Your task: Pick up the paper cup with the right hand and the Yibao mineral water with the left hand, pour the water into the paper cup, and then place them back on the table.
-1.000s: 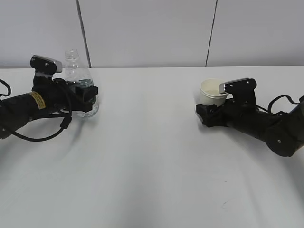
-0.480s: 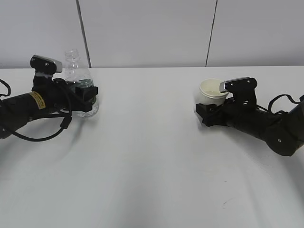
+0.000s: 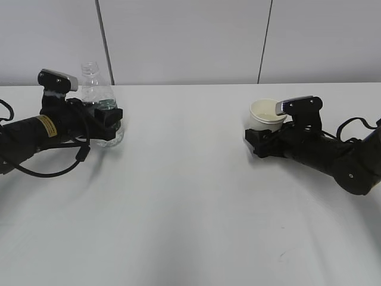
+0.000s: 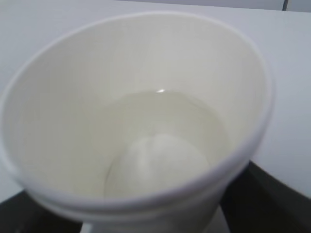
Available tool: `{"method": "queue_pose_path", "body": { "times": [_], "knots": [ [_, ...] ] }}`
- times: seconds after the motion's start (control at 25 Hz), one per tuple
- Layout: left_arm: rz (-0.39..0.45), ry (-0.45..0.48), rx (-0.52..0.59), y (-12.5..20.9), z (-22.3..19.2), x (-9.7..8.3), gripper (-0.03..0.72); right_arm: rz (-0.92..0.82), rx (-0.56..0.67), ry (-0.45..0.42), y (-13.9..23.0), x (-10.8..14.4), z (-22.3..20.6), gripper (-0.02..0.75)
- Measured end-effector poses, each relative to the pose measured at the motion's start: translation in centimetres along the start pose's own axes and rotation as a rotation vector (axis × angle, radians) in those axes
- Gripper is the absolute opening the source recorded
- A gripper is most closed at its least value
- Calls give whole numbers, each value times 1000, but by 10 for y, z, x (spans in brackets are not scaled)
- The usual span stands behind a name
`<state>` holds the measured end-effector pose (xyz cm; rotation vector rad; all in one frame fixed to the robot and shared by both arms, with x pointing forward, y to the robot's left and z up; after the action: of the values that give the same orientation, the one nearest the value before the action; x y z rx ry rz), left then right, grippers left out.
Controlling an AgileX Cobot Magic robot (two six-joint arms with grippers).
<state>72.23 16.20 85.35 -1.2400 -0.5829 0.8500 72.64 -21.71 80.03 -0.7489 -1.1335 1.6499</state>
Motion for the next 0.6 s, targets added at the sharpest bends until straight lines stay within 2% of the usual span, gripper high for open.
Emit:
{"method": "queue_pose_path", "body": {
  "times": [0.6],
  "knots": [
    [1,-1,0,0,0,0,322,-44,-16,2,4,3,8,554]
  ]
}}
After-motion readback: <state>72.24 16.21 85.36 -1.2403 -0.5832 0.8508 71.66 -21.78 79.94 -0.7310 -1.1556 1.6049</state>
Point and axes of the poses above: a point on each arm's last joint axis where the gripper is mounted, z pointing back along that axis away from the gripper, x along the wrist's bending axis when the last joint is at zero, y = z × x, the point moved 10 cm from there along -z, pointing out along that axis toward the gripper, and after that the axes turned 2 degrees about z, right-handed, at the moved point
